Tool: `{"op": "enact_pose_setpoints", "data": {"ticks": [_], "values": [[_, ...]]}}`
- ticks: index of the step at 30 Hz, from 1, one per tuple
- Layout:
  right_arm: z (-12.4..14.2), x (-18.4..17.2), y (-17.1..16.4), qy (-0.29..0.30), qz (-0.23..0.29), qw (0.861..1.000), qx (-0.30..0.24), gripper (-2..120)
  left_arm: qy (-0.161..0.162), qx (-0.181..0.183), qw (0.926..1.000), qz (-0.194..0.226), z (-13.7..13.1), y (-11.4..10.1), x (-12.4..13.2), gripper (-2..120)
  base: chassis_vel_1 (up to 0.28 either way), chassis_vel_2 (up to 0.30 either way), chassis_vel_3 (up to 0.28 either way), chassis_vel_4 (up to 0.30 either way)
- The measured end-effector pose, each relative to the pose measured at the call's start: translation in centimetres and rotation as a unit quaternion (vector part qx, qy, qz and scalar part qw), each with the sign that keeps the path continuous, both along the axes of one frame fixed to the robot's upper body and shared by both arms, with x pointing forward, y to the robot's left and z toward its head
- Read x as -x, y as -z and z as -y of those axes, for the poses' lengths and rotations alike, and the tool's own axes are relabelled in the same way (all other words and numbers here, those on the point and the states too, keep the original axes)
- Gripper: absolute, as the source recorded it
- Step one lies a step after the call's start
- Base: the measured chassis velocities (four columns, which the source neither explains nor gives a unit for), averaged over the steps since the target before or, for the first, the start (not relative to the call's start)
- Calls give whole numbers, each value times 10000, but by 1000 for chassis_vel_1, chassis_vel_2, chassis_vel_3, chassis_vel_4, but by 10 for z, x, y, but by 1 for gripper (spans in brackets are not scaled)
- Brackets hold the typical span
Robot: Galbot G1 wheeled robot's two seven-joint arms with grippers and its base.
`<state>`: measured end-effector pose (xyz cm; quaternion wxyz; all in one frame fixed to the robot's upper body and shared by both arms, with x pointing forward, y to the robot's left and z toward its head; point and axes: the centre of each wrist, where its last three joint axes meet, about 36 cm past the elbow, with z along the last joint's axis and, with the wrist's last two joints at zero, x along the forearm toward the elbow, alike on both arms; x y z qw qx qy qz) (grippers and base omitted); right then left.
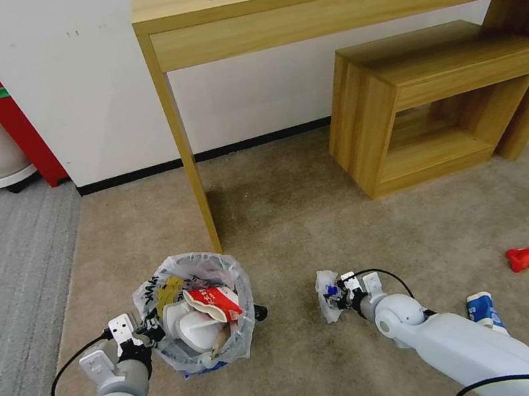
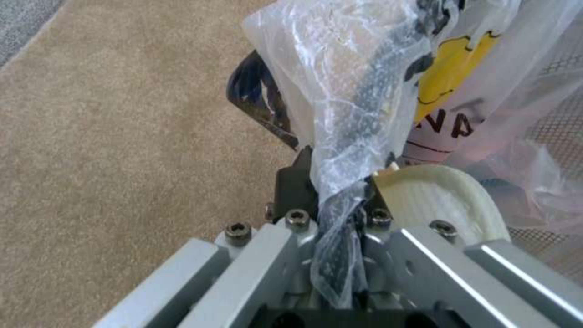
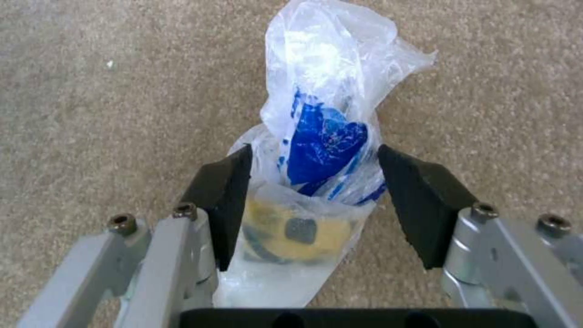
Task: Pick up the trash bin and place the garbage on the floor into it.
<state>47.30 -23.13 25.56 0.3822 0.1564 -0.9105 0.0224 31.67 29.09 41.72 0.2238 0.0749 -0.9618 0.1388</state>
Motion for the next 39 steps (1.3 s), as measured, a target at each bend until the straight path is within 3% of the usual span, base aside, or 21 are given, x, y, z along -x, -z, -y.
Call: {"op": "enact_pose_setpoints", "data": {"ticks": [11, 18, 21, 26, 28, 39], "values": [[-7, 0, 11, -104, -25, 9999, 52, 54, 6, 11, 10000, 1, 3, -1, 4, 0, 0, 0, 0, 0], [-13, -2, 14, -144, 8, 9999, 44, 44, -5, 7, 10000, 19, 2, -2, 6, 0, 0, 0, 0, 0], [-13, 0, 15, -157, 30, 9999, 44, 34, -14, 6, 10000, 31, 2, -3, 6, 0, 0, 0, 0, 0], [-11, 1, 16, -165, 50, 9998, 73, 30, -17, 22, 10000, 40, 3, -2, 5, 0, 0, 0, 0, 0], [-8, 2, 18, -172, 53, 9998, 104, 18, -16, 39, 10000, 26, 4, 0, 5, 0, 0, 0, 0, 0], [1, 3, 23, -175, 92, 9996, 182, 7, -31, 37, 10000, 17, 6, 3, 6, 0, 0, 0, 0, 0]]}}
